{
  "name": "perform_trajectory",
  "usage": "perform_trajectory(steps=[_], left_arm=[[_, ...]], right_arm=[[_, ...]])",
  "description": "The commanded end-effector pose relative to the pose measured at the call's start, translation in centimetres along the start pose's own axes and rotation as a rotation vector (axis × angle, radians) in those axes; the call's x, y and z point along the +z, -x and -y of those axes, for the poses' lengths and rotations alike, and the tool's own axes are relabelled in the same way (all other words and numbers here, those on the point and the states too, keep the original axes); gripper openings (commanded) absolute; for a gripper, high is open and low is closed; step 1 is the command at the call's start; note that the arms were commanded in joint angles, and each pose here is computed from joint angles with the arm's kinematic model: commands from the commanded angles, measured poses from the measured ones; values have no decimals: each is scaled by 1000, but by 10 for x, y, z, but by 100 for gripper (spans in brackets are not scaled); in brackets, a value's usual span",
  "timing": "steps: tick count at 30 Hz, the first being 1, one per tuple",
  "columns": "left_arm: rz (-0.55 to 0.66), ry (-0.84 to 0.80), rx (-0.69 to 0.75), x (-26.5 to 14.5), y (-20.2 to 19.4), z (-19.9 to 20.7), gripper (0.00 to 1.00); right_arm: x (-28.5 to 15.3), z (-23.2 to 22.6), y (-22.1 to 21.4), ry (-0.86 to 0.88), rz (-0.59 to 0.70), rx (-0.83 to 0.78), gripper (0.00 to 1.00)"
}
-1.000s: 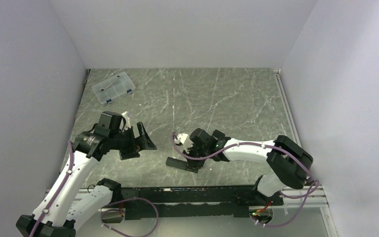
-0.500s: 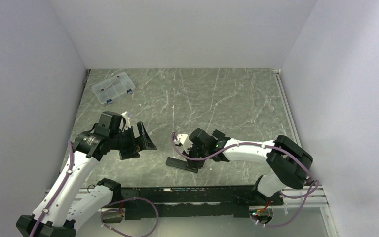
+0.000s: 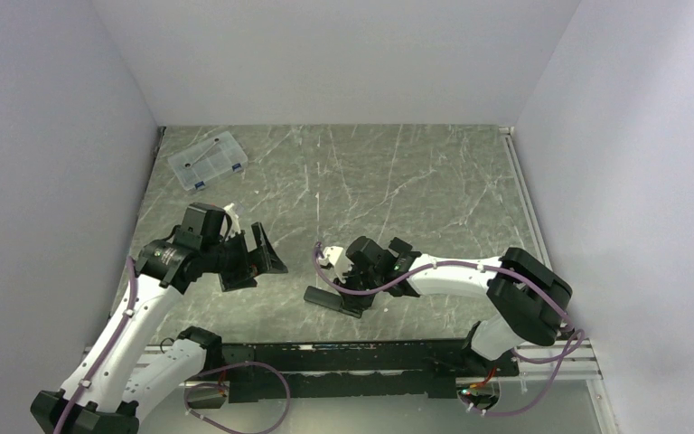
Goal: Load the batteries into the remote control
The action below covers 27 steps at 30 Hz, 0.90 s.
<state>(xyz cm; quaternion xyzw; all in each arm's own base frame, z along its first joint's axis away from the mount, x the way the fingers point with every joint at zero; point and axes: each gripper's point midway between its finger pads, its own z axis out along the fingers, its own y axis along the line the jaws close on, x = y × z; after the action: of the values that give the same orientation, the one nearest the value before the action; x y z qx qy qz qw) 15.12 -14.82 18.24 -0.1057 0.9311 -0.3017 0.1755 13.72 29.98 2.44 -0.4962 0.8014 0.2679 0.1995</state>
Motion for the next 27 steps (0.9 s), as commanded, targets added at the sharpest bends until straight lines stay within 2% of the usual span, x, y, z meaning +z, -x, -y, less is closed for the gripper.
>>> perform_trajectory(steps=[1, 21, 27], left_arm=[[9, -29, 26, 0, 4, 6, 98], [2, -45, 29, 3, 4, 7, 98], [-39, -54, 16, 10, -3, 5, 98]], right_arm=[[-2, -4, 20, 16, 46, -30, 20], [-15, -5, 41, -3, 85, -17, 23], [-33, 2, 59, -60, 152, -15, 31]])
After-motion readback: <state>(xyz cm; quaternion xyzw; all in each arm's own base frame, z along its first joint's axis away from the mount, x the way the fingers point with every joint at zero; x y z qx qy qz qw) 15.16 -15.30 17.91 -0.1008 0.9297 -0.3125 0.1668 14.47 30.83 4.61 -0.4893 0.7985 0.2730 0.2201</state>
